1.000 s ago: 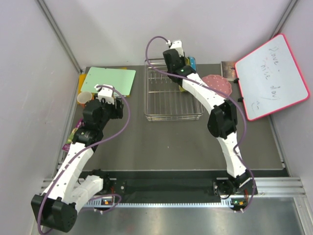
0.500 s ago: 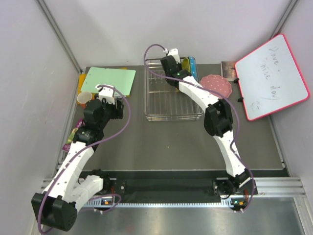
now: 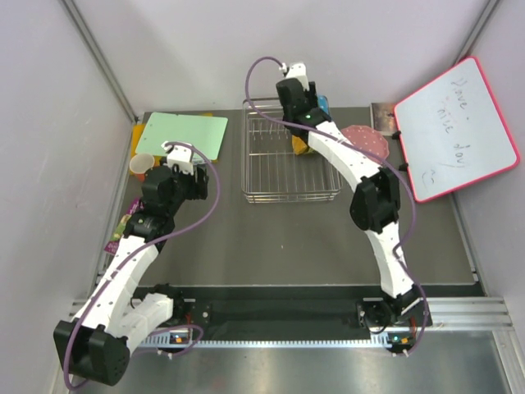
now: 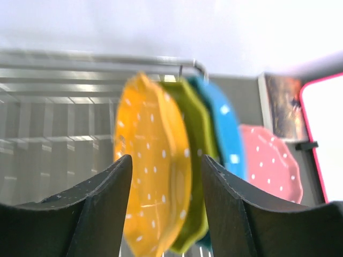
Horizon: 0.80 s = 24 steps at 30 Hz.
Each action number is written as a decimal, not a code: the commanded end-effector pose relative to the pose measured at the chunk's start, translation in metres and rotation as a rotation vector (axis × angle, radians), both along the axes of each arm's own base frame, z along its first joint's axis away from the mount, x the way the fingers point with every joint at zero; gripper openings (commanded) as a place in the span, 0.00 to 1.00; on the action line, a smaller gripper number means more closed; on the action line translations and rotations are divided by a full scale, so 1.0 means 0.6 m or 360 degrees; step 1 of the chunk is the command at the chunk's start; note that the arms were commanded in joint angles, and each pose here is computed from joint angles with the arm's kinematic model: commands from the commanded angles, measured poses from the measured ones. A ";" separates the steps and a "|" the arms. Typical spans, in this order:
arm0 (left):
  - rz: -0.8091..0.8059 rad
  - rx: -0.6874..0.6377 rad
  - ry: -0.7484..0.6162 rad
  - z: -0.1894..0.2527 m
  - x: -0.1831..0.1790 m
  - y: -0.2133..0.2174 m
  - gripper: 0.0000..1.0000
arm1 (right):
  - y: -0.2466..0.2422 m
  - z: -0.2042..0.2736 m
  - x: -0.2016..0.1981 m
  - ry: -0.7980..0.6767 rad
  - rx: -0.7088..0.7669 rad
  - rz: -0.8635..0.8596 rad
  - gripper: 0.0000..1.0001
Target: Load the plates into the dish rack
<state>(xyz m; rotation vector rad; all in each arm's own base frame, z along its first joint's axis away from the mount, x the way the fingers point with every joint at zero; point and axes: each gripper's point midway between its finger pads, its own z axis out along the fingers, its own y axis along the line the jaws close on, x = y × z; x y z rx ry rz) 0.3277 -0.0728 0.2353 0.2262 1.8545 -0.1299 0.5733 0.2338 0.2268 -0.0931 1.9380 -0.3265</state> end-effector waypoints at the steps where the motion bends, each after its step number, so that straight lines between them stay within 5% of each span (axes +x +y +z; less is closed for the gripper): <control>1: -0.0054 -0.0066 -0.0116 0.033 0.007 -0.012 0.70 | 0.031 0.315 -0.073 -0.0575 0.0325 0.0141 0.54; 5: -0.0106 -0.0054 -0.0140 0.040 0.005 -0.019 0.70 | 0.004 0.409 -0.123 -0.0752 0.0347 0.0155 0.54; 11: -0.0398 0.0006 -0.0301 0.100 -0.013 -0.061 0.67 | -0.163 0.374 -0.118 -0.0604 0.0053 0.0058 0.70; 13: -0.0491 0.0039 -0.0384 0.129 -0.019 -0.076 0.61 | -0.222 0.314 -0.094 -0.0437 0.0005 0.0192 0.51; 15: -0.0619 0.0131 -0.0472 0.153 -0.025 -0.097 0.30 | -0.286 0.262 -0.097 -0.0293 0.0013 0.0229 0.50; 17: -0.0676 0.0219 -0.0521 0.163 -0.024 -0.109 0.00 | -0.309 0.198 -0.101 -0.0106 -0.0070 0.0328 0.33; 24: -0.0899 0.0334 -0.0372 0.116 -0.004 -0.170 0.00 | -0.303 -0.030 -0.097 0.0579 -0.0111 0.0796 0.05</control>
